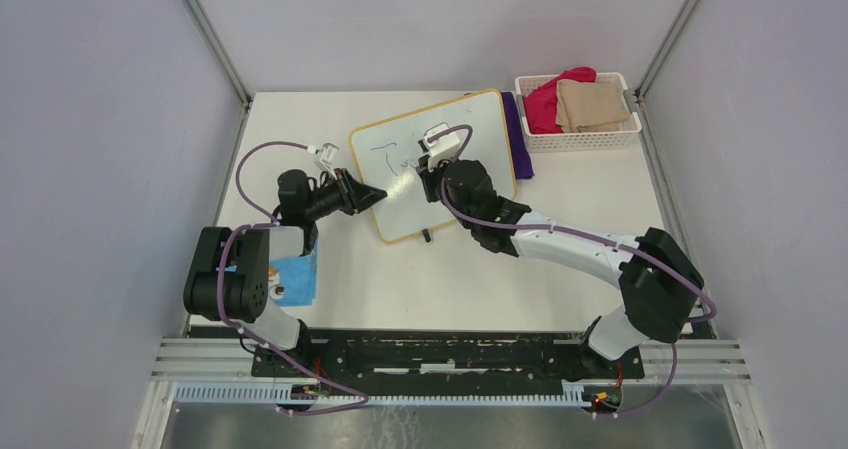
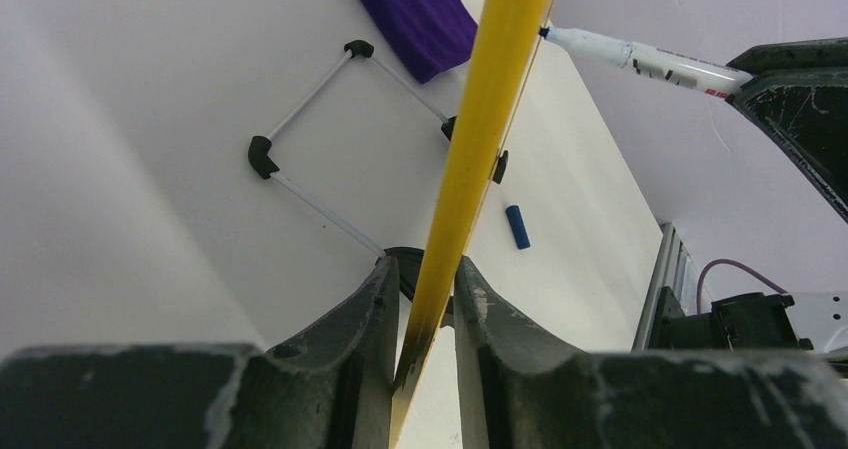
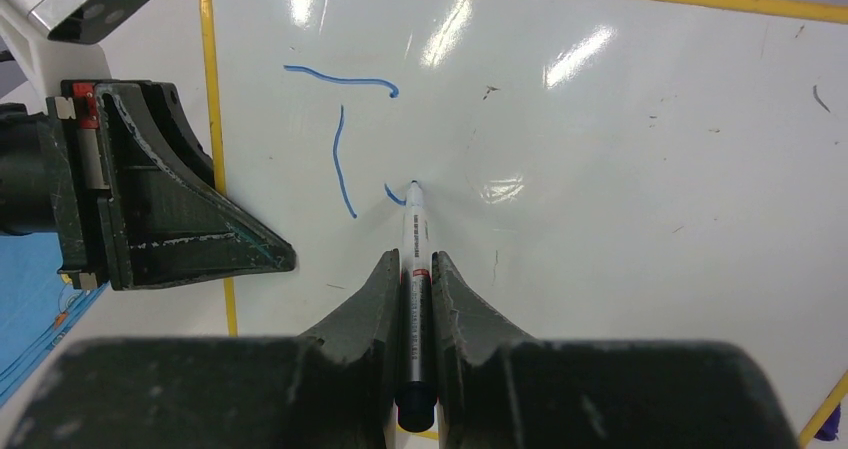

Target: Write a sentence on the whiteboard

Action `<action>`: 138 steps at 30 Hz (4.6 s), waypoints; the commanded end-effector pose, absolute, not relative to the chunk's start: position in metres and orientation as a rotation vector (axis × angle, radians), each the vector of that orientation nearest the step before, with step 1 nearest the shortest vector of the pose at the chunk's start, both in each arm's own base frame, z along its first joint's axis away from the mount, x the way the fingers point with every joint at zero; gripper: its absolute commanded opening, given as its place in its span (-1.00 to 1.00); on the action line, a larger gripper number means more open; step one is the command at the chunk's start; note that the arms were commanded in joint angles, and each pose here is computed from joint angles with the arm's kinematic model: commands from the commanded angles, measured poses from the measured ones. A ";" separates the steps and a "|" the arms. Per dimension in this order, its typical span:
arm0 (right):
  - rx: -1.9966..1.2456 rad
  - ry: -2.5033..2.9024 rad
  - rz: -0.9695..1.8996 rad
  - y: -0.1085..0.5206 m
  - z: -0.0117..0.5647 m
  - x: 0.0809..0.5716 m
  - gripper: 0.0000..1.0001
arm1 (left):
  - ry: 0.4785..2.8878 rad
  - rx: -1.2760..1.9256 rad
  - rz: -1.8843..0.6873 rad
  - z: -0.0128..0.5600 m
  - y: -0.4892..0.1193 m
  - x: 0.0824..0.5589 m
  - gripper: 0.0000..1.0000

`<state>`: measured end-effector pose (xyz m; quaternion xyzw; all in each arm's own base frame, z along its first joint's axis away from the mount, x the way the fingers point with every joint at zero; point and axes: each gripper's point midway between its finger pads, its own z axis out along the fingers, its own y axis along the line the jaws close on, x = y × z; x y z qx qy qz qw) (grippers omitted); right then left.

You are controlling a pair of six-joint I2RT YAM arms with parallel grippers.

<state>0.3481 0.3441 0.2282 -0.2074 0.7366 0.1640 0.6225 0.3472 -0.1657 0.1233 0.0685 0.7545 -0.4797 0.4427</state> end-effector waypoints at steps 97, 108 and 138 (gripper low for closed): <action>-0.397 1.648 0.406 0.311 0.248 0.351 -1.00 | 1.891 0.259 -1.115 0.122 -0.169 0.352 -0.22; -0.434 1.548 0.537 0.338 0.293 0.342 -1.00 | 1.900 0.258 -1.113 0.120 -0.169 0.352 -0.26; -0.401 1.653 0.407 0.335 0.254 0.372 -1.00 | 1.909 0.269 -1.101 0.119 -0.169 0.352 -0.30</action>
